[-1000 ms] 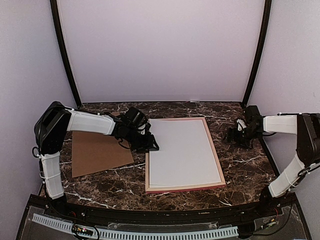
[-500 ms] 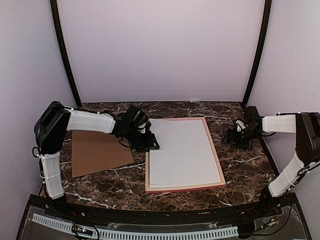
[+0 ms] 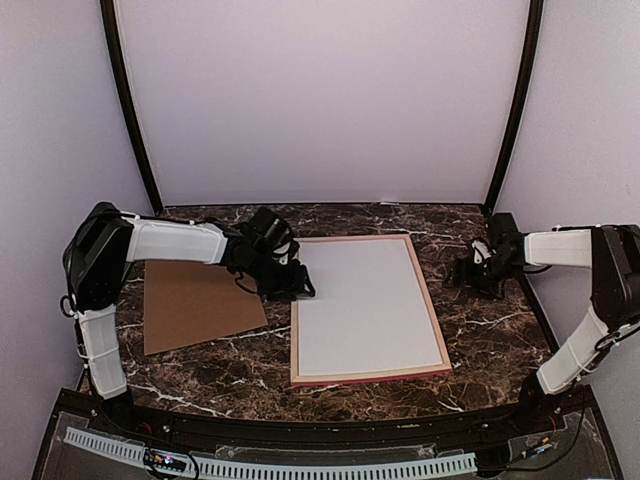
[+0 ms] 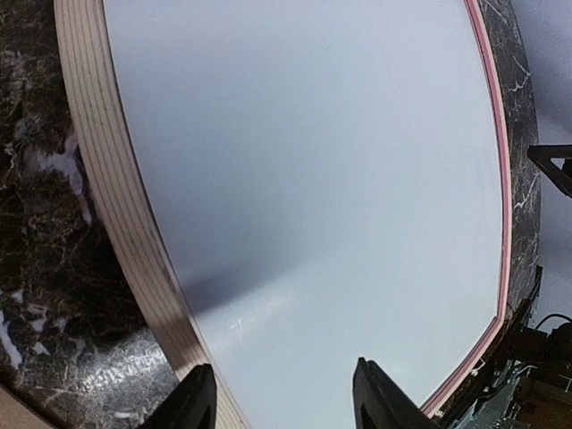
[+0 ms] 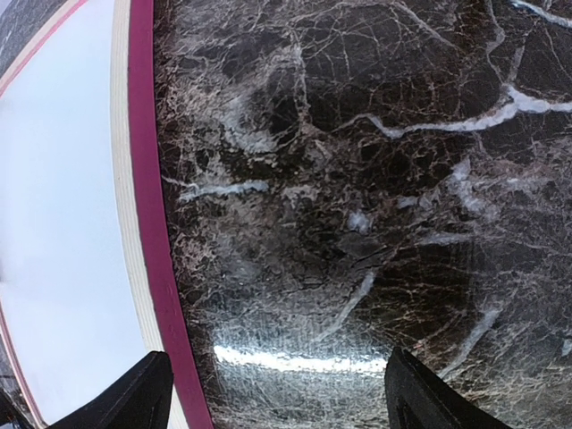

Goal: Put the photo into the frame
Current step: Place the photo on the mat board, then move the frame body to the center of the board.

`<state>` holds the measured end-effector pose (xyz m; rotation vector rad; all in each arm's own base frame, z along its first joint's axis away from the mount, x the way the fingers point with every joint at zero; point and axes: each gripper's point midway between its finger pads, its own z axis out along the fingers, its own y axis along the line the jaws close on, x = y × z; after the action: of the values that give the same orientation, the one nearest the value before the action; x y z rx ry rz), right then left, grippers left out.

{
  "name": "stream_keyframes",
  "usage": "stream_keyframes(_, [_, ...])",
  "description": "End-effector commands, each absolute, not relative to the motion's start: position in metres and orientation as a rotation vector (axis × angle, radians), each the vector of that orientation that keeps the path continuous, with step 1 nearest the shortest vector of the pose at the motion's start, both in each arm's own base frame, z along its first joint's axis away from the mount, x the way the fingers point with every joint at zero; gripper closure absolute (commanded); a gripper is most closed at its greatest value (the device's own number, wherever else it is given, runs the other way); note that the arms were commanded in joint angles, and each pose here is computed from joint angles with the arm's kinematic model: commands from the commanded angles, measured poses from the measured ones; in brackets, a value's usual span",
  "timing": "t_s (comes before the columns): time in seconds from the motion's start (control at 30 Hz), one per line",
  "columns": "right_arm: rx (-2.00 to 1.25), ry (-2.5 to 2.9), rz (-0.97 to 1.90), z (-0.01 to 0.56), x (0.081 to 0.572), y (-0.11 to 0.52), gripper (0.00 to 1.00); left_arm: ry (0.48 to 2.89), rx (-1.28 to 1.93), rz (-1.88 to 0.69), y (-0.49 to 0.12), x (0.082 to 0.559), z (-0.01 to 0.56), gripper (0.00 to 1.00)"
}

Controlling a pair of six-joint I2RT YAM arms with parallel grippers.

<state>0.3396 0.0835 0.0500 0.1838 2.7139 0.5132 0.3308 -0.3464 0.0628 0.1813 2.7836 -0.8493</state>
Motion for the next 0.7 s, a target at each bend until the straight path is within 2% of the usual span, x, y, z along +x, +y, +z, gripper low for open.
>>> stream_keyframes(0.0, [0.172,2.684,0.501,0.057,0.340,0.085,0.17,2.698,0.232,-0.806,-0.342,0.336,0.104,0.44])
stream_keyframes(0.43, [0.073,2.642,0.524,0.077,0.340,0.111,0.16,2.630,0.216,-0.347,-0.262,0.350,0.134,0.37])
stream_keyframes(0.5, [0.033,2.640,0.533,0.079,0.340,0.123,0.16,2.619,0.203,-0.309,-0.246,0.351,0.139,0.33])
stream_keyframes(0.67, [-0.040,2.661,0.528,0.073,0.339,0.145,0.17,2.590,0.147,-0.201,-0.204,0.353,0.150,0.10])
